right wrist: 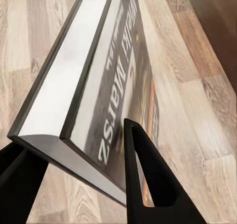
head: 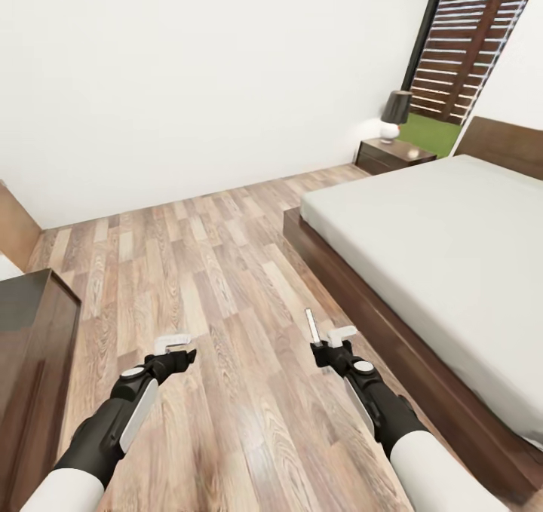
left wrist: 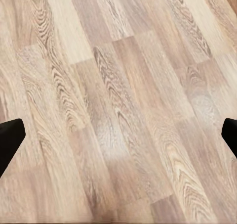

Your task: In the bedroom, move the book from the bed onto either nightstand, and place the two sandals side by side next to the bed.

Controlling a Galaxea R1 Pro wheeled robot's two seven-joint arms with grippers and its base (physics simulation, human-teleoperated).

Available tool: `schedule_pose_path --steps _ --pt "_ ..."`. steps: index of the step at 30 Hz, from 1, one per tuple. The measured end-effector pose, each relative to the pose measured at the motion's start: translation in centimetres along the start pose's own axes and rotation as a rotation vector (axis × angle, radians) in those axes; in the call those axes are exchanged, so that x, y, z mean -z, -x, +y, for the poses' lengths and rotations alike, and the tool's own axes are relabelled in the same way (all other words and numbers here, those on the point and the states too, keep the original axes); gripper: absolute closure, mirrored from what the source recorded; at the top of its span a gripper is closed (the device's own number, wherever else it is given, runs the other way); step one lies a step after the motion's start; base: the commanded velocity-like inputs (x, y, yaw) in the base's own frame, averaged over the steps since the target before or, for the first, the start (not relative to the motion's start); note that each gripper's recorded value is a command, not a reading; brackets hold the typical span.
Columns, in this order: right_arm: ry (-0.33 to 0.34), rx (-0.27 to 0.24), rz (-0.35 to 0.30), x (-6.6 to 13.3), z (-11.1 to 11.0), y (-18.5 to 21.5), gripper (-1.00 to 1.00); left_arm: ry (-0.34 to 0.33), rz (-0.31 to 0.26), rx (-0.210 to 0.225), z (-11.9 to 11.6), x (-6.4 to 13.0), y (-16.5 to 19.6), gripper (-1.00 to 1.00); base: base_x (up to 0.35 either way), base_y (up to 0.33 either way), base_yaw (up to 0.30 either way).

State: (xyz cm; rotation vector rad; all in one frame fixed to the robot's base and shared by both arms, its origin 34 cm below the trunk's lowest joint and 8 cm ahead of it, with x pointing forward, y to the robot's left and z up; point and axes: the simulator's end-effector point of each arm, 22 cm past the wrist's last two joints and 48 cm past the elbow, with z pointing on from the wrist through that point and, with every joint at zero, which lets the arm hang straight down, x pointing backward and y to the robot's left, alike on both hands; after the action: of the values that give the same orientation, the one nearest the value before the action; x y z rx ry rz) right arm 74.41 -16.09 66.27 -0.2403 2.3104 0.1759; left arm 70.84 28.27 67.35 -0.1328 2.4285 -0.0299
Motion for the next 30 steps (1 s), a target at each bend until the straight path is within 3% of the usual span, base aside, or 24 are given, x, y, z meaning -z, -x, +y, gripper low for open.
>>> schedule_pose_path --steps 9,13,15,19,26,28,30 --pt "0.014 -0.020 -0.003 1.0 0.5 1.1 1.00 -0.019 0.041 0.011 -1.9 0.6 -1.1 -1.00 0.000 0.000 0.174" --pt "-0.020 -0.017 0.036 1.3 -0.2 -0.2 1.00 -0.011 0.085 0.012 -1.6 0.5 -2.6 -1.00 0.000 0.000 0.009" --pt "-0.054 -0.024 0.129 1.4 -0.9 -4.6 1.00 0.003 0.139 0.013 -1.1 0.3 -5.0 -1.00 0.000 0.000 0.003" --pt "-0.076 -0.035 0.240 2.2 -1.2 -9.5 1.00 0.021 0.221 0.013 -0.3 0.3 -8.5 -1.00 0.000 0.000 0.000" --pt "-0.079 -0.045 0.332 3.9 -1.0 -14.1 1.00 0.048 0.259 0.017 0.7 0.1 -9.9 -1.00 0.000 0.000 0.000" --pt "-0.080 -0.054 0.397 5.3 -0.8 -18.1 1.00 0.065 0.268 0.018 1.4 -0.2 -10.5 -1.00 0.000 0.000 0.000" --pt "-0.080 -0.054 0.393 5.6 -0.7 -18.0 1.00 0.070 0.266 0.018 1.7 -0.1 -10.3 -1.00 0.000 0.000 0.000"
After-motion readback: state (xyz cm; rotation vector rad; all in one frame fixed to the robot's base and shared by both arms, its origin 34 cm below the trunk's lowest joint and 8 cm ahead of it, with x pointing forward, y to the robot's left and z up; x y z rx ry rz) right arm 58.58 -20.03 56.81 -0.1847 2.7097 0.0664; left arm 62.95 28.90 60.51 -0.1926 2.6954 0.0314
